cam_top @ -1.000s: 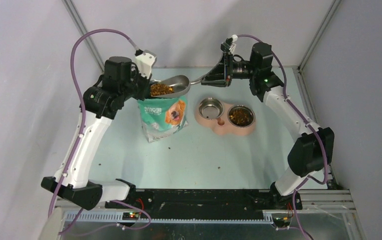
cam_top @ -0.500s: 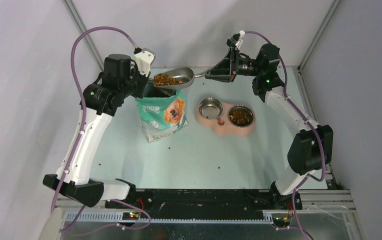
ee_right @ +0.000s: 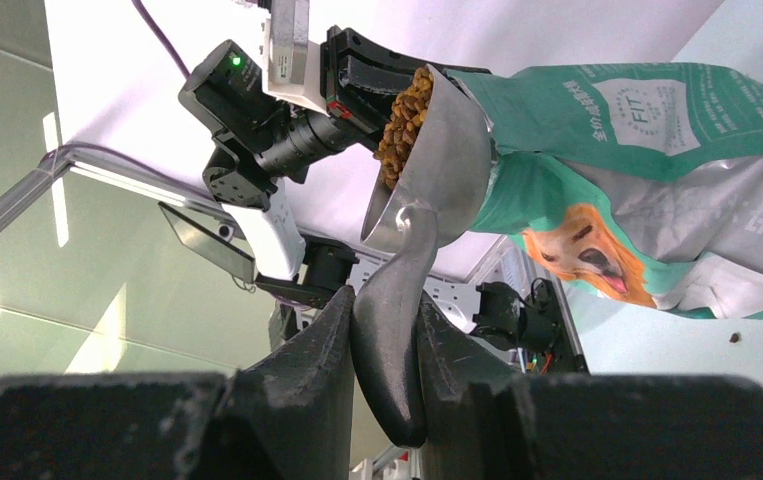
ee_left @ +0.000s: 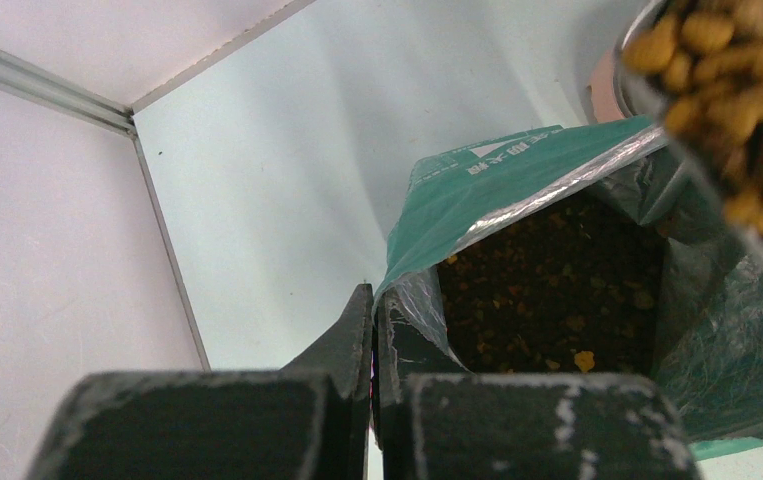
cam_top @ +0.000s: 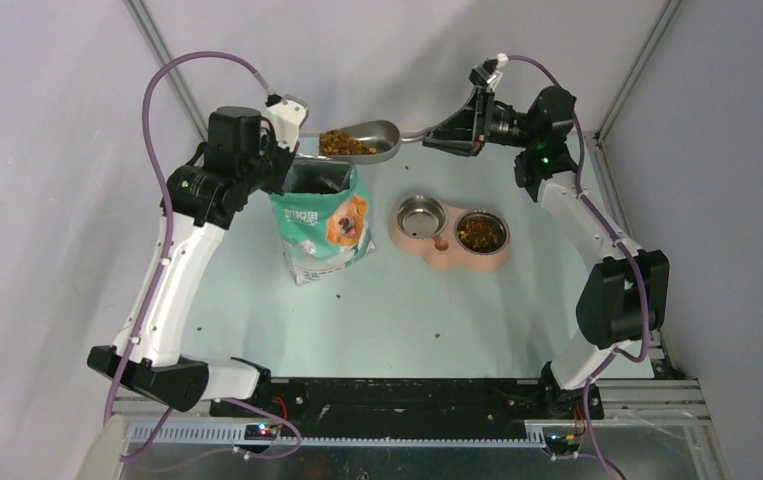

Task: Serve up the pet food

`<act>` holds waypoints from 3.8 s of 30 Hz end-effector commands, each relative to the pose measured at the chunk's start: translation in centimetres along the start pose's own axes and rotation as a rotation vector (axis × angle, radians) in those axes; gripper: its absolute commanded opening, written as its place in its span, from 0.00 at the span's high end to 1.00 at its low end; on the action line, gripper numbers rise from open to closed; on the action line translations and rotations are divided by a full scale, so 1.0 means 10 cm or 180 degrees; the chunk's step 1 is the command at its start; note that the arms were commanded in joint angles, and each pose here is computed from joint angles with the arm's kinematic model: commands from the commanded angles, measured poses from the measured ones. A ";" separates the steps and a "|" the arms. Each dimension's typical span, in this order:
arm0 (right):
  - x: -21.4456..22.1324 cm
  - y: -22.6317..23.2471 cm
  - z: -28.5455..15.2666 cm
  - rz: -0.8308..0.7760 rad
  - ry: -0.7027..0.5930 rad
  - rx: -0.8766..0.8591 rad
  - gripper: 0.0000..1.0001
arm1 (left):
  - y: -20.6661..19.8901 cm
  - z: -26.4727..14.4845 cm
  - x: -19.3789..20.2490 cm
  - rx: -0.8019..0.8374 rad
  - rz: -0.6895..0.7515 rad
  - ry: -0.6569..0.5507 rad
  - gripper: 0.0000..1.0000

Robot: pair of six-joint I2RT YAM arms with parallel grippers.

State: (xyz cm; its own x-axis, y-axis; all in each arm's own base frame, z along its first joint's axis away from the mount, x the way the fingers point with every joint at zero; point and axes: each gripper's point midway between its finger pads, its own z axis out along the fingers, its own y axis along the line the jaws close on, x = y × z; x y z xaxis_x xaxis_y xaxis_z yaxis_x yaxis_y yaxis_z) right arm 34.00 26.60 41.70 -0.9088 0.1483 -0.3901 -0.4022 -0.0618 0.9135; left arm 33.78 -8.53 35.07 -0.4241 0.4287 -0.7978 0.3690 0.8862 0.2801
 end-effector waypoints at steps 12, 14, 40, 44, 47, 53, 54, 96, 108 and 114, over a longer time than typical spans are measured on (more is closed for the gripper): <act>-0.35 0.26 -0.54 -0.0425 -0.0532 0.0039 1.00 | 0.21 -0.08 -0.06 -0.0235 0.0105 0.0011 1.00; -0.39 0.20 -0.64 -0.0427 -0.0621 0.0064 1.00 | 0.21 -0.08 -0.06 -0.0234 0.0108 0.0008 1.00; -0.43 -1.27 -1.55 -0.0250 -0.1038 0.0874 1.00 | 0.18 -0.18 0.04 -0.0184 0.0095 0.0002 1.00; -0.39 -1.47 -1.62 -0.0308 -0.1011 0.1021 1.00 | 0.18 -0.18 0.05 -0.0189 0.0092 0.0007 1.00; -0.32 -1.66 -1.67 -0.0242 -0.0974 0.1167 1.00 | 0.19 -0.18 0.05 -0.0200 0.0091 -0.0006 1.00; -0.18 -1.96 -1.77 -0.0280 -0.0853 0.1404 1.00 | 0.18 -0.15 0.02 -0.0186 0.0065 -0.0019 1.00; -0.16 -1.99 -1.78 -0.0257 -0.0846 0.1421 1.00 | 0.18 -0.15 0.02 -0.0187 0.0055 -0.0026 1.00; 0.41 -1.98 -1.13 -0.3450 0.1569 0.3560 1.00 | 0.07 -0.28 -0.19 0.0019 -0.0133 -0.0311 1.00; 0.29 -1.47 -1.08 -0.3293 0.1400 0.3397 1.00 | 0.02 -0.37 -0.26 0.0113 -0.0178 -0.0453 1.00; 0.25 -1.25 -1.07 -0.3235 0.1284 0.3363 1.00 | -0.01 -0.38 -0.34 0.0193 -0.0175 -0.0550 0.96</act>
State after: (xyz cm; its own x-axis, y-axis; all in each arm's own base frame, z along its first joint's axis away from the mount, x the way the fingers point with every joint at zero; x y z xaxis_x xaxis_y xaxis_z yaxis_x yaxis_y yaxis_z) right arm 36.22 16.95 24.08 -0.3724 -0.6390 -0.6731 -0.7633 0.6234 -0.1695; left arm 32.52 -9.31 35.46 -0.4130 0.3937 -0.8212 0.4196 0.8826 0.2121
